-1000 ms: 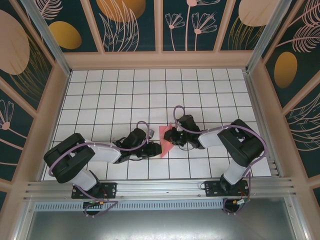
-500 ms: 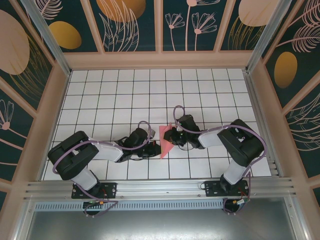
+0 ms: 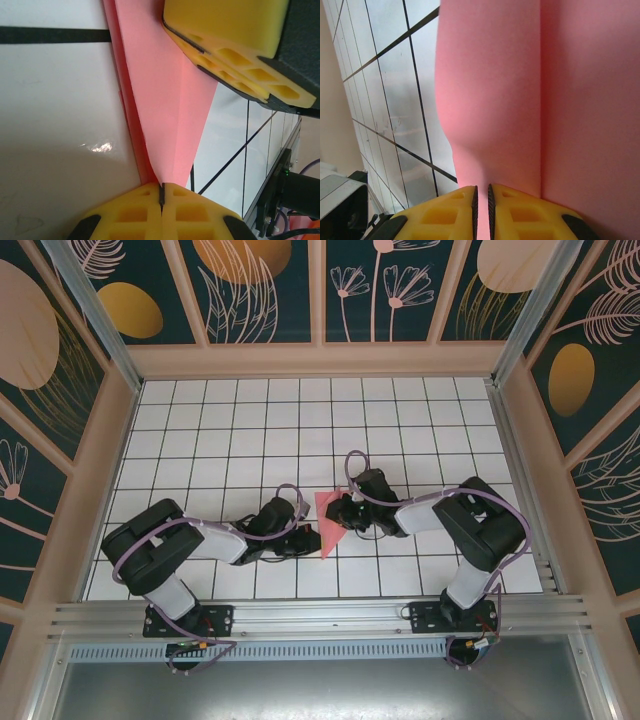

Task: Fold a paper plane with a square sheet of paper (pick it up from the middle)
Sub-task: Fourth fold the wing at the center of the table.

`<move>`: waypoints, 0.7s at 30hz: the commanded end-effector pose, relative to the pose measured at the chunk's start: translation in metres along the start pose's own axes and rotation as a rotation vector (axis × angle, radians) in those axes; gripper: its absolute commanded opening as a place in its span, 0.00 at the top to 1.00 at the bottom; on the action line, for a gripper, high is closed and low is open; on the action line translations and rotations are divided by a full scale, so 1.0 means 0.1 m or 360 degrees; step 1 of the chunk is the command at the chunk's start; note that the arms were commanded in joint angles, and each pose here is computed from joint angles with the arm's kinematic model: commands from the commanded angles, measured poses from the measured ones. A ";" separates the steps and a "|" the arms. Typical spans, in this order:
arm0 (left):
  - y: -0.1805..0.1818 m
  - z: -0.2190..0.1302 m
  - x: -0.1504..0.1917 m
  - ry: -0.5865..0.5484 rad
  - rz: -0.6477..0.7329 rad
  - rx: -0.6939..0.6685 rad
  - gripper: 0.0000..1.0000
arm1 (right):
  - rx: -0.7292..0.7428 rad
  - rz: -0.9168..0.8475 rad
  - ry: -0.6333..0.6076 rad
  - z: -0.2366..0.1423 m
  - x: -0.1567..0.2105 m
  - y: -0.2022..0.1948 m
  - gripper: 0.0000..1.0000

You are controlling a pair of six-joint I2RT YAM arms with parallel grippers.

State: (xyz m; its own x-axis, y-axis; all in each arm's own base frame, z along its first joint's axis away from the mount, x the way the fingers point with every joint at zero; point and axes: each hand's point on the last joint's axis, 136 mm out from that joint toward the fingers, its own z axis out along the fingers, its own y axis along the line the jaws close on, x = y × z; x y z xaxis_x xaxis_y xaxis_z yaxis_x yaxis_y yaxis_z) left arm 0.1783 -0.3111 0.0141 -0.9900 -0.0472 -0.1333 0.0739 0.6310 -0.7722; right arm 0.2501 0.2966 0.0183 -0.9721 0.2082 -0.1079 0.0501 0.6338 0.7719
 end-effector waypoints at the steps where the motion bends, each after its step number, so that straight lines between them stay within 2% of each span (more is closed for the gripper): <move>1: 0.45 -0.04 0.46 0.0274 -0.0087 -0.0244 0.96 | 0.0425 0.0122 0.0042 0.05 0.22 -0.77 0.82; 7: 0.46 -0.16 0.52 0.0283 -0.0081 -0.0279 0.86 | 0.0454 0.0131 0.0038 0.04 0.23 -0.80 0.82; 12: 0.17 -0.45 0.23 -0.0001 -0.0025 -0.0226 0.76 | 0.0461 0.0174 0.0026 0.04 0.27 -0.82 0.83; 18: -0.43 -0.66 -0.20 -0.0304 0.0019 0.0001 0.77 | 0.0435 0.0242 -0.0039 0.02 0.29 -0.77 0.83; 21: -0.72 -0.63 -0.36 -0.0361 0.0028 0.0158 0.78 | 0.0429 0.0273 -0.0074 -0.01 0.30 -0.76 0.83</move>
State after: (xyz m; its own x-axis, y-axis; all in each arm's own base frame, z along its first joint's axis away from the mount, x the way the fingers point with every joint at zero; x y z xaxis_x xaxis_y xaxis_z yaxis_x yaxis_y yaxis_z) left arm 0.1823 -0.2906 0.0893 -0.9565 -0.1517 -0.2493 0.1063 0.6144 -0.7818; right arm 0.2521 0.2973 0.0183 -0.9478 0.2992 -0.1103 0.1075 0.6254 0.7728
